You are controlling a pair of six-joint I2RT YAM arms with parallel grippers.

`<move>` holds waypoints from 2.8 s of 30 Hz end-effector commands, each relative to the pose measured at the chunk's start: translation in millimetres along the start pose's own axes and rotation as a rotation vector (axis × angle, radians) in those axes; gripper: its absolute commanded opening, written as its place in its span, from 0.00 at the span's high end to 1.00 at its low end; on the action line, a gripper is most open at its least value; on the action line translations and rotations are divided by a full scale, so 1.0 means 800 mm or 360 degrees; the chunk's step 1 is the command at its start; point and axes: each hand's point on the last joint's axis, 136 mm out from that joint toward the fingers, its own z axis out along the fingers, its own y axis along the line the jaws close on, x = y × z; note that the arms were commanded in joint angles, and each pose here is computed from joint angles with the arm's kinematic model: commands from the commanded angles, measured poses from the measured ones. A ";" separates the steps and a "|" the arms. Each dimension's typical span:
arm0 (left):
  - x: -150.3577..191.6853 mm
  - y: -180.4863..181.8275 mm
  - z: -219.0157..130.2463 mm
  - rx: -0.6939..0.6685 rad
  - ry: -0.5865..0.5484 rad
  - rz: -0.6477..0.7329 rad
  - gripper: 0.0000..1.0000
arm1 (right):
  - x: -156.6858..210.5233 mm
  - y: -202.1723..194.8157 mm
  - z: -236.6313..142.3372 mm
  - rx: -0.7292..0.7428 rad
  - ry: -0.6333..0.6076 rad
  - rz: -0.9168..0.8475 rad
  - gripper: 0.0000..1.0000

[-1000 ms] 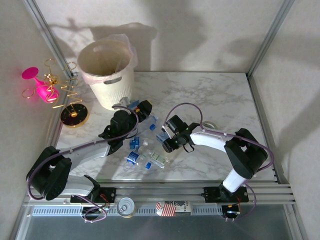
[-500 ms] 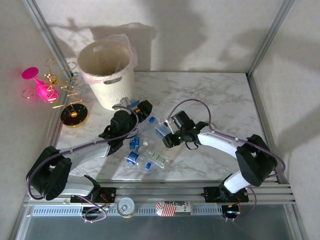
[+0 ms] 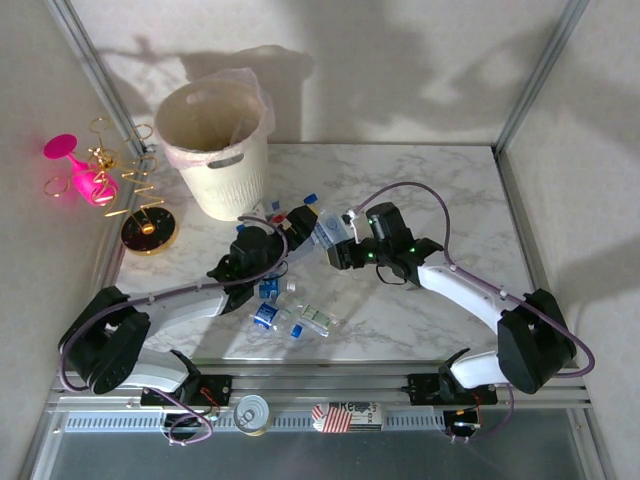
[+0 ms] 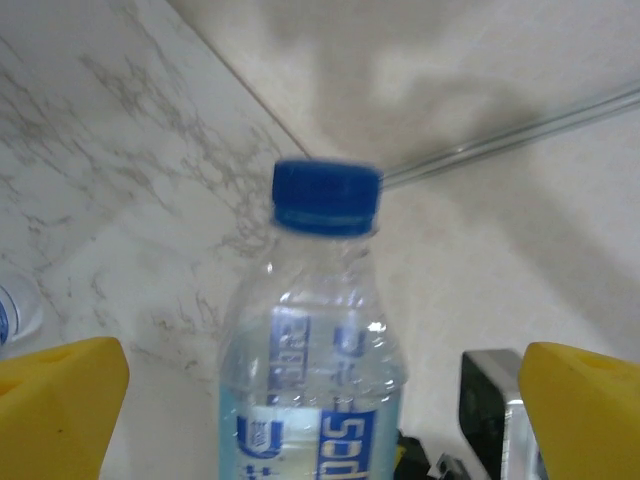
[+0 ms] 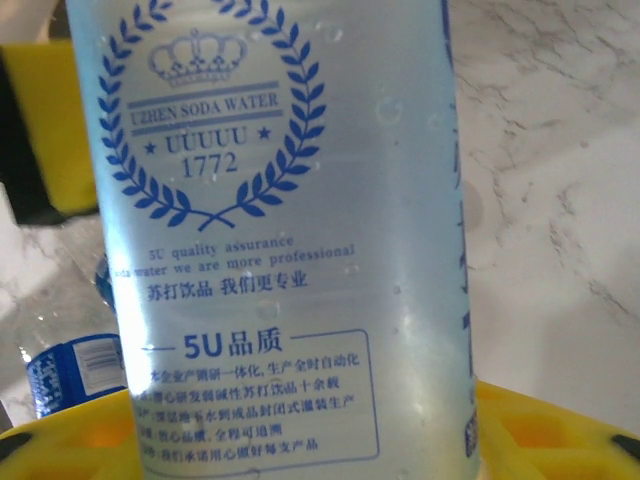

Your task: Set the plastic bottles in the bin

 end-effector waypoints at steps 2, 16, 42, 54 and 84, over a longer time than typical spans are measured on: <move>0.014 -0.032 0.012 0.0142 0.0064 -0.0057 0.01 | -0.030 0.021 -0.009 -0.0122 -0.0122 -0.0023 0.54; 0.034 -0.039 0.028 0.0180 0.0153 -0.0047 0.17 | -0.032 0.040 -0.009 -0.0272 -0.0160 -0.0056 0.54; -0.084 -0.089 0.045 0.0152 -0.0142 0.0277 0.57 | -0.021 0.030 -0.030 -0.0184 -0.0242 -0.0040 0.01; -0.245 -0.143 0.031 0.0008 -0.0461 0.0644 0.56 | -0.040 -0.010 -0.033 0.0086 -0.0432 0.0011 0.01; -0.430 -0.048 0.050 -0.0587 -0.0655 0.0726 0.12 | -0.035 -0.018 -0.040 0.0150 -0.0439 0.0068 0.01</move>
